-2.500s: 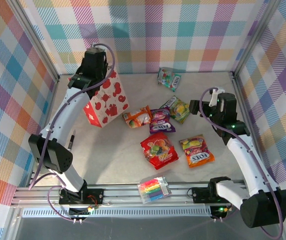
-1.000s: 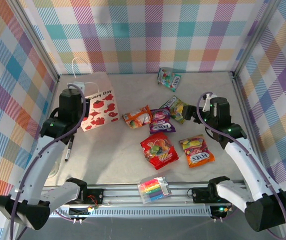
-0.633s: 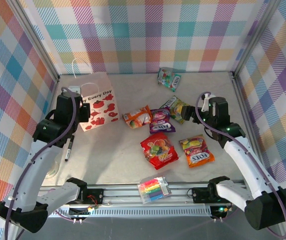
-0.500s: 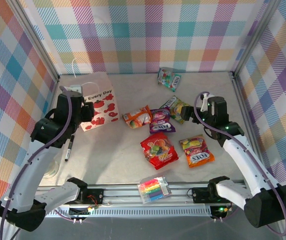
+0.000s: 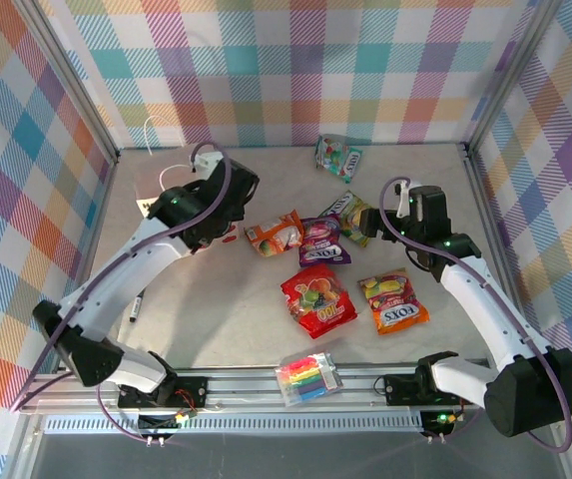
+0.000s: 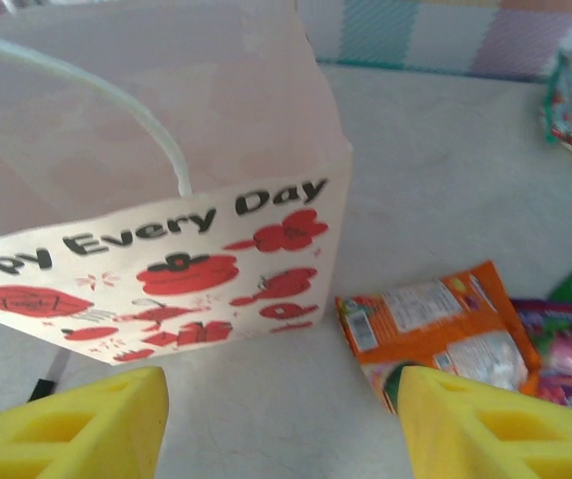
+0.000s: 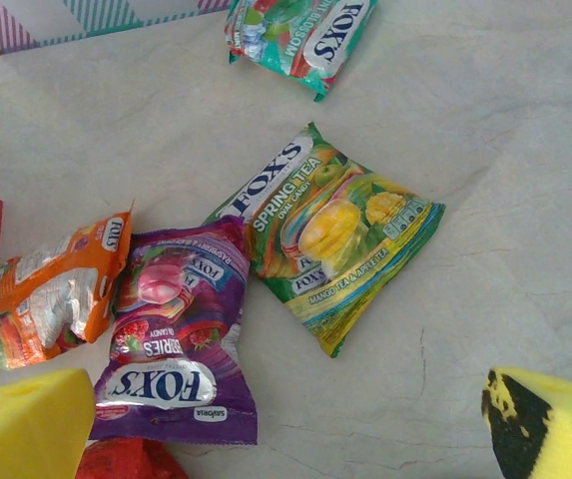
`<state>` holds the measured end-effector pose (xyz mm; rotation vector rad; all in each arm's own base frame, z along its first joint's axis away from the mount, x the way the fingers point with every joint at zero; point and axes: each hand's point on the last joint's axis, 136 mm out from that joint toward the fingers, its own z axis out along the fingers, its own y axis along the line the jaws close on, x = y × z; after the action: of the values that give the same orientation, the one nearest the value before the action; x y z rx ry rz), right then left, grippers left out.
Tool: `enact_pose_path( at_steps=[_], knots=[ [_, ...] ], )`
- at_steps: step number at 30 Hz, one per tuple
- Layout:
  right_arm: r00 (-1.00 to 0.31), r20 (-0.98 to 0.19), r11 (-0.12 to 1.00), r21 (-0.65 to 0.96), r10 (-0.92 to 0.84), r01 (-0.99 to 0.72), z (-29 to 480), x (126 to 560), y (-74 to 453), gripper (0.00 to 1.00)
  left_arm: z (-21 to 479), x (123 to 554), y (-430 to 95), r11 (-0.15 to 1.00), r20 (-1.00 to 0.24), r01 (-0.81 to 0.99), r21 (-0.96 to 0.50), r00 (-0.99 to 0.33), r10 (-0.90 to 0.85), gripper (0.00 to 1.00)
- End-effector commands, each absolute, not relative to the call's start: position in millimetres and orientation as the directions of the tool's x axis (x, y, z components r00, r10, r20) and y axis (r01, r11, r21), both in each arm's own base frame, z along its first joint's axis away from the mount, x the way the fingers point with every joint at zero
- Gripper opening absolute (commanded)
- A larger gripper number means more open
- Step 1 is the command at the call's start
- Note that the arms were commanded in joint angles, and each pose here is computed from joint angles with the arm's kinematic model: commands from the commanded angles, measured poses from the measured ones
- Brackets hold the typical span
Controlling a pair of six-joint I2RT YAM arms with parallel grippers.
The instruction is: Place the snacks into the paper bag
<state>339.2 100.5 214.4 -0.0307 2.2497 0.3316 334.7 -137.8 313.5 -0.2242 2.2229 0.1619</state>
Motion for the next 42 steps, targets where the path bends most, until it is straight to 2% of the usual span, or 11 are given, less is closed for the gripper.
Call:
enact_pose_path(
  at_steps=[1, 14, 21, 23, 29, 32, 42],
  knots=[
    [-0.601, -0.798, 0.971, 0.18, 0.051, -0.157, 232, 341, 98, 0.99, 340, 340, -117, 0.929, -0.851, -0.361, 0.079, -0.51, -0.126, 0.61],
    [-0.583, -0.812, 0.974, 0.158, 0.035, -0.162, 236, 337, 95, 0.99, 330, 390, -89, 0.902, -0.839, -0.426, 0.063, -0.512, -0.183, 0.57],
    [-0.582, -0.813, 0.975, 0.154, 0.032, -0.161, 237, 338, 95, 0.99, 319, 422, -96, 0.908, -0.845, -0.415, 0.063, -0.506, -0.173, 0.47],
    [-0.583, -0.811, 0.976, 0.153, 0.032, -0.158, 237, 338, 94, 0.99, 313, 426, -94, 0.902, -0.84, -0.426, 0.071, -0.513, -0.176, 0.4],
    [-0.579, -0.815, 0.977, 0.147, 0.03, -0.156, 241, 336, 92, 0.99, 306, 415, -88, 0.912, -0.828, -0.401, 0.082, -0.537, -0.162, 0.11],
    [-0.575, -0.817, 0.976, 0.155, 0.039, -0.155, 243, 336, 93, 0.99, 309, 405, -82, 0.924, -0.82, -0.373, 0.082, -0.552, -0.15, 0.02],
    [-0.585, -0.806, 0.965, 0.219, 0.094, -0.146, 244, 333, 97, 0.99, 309, 367, -80, 0.98, -0.772, -0.174, 0.098, -0.635, -0.035, 0.01]
  ],
)
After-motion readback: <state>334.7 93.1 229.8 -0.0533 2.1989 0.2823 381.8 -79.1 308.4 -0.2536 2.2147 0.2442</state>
